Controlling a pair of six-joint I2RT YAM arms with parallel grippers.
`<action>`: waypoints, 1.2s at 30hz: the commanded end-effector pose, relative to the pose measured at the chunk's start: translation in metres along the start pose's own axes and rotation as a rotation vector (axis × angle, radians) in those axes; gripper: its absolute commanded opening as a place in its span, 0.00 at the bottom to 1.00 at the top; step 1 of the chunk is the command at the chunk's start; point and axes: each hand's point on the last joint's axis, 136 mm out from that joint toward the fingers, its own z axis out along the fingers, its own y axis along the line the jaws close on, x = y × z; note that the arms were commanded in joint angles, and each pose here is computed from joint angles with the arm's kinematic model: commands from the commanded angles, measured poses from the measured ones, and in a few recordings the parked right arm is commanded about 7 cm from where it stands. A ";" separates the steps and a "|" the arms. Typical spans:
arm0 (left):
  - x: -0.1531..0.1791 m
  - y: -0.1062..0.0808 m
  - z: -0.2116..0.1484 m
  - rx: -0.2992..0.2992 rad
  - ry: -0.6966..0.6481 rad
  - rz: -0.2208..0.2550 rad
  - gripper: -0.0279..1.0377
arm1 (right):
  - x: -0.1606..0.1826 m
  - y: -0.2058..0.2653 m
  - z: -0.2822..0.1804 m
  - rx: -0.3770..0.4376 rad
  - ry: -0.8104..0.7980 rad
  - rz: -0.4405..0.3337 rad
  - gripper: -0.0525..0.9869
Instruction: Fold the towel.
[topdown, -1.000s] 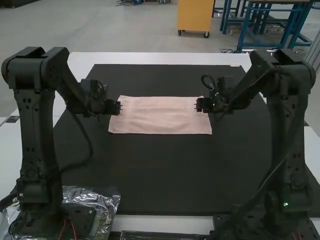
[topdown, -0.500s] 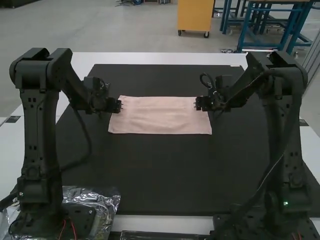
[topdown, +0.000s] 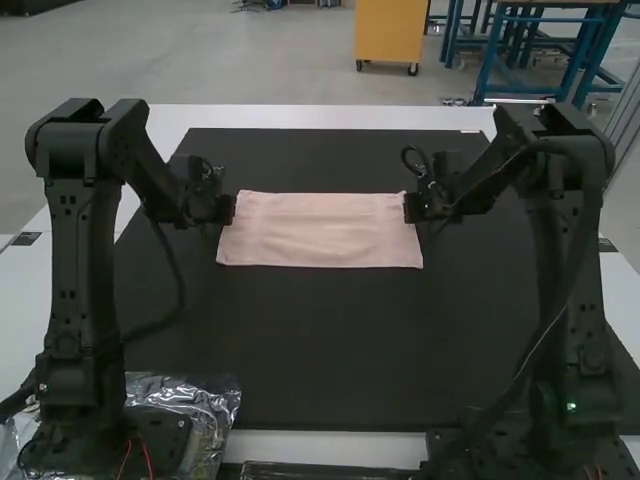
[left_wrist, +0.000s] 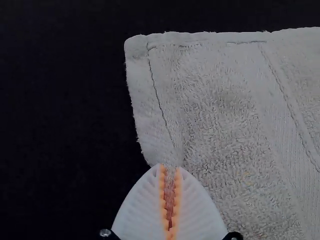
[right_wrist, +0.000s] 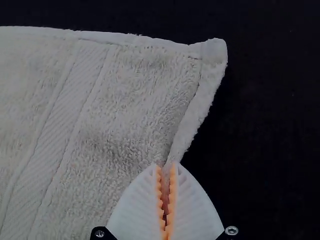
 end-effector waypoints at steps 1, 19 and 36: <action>-0.024 0.019 -0.005 -0.038 -0.060 0.007 0.05 | 0.001 -0.018 -0.003 0.021 -0.001 0.027 0.03; -0.066 0.006 -0.056 0.026 -0.103 0.012 0.05 | -0.058 -0.015 -0.073 -0.005 -0.113 0.052 0.03; -0.018 0.003 -0.103 0.016 0.002 0.047 0.05 | -0.009 0.017 -0.123 -0.081 -0.023 0.086 0.03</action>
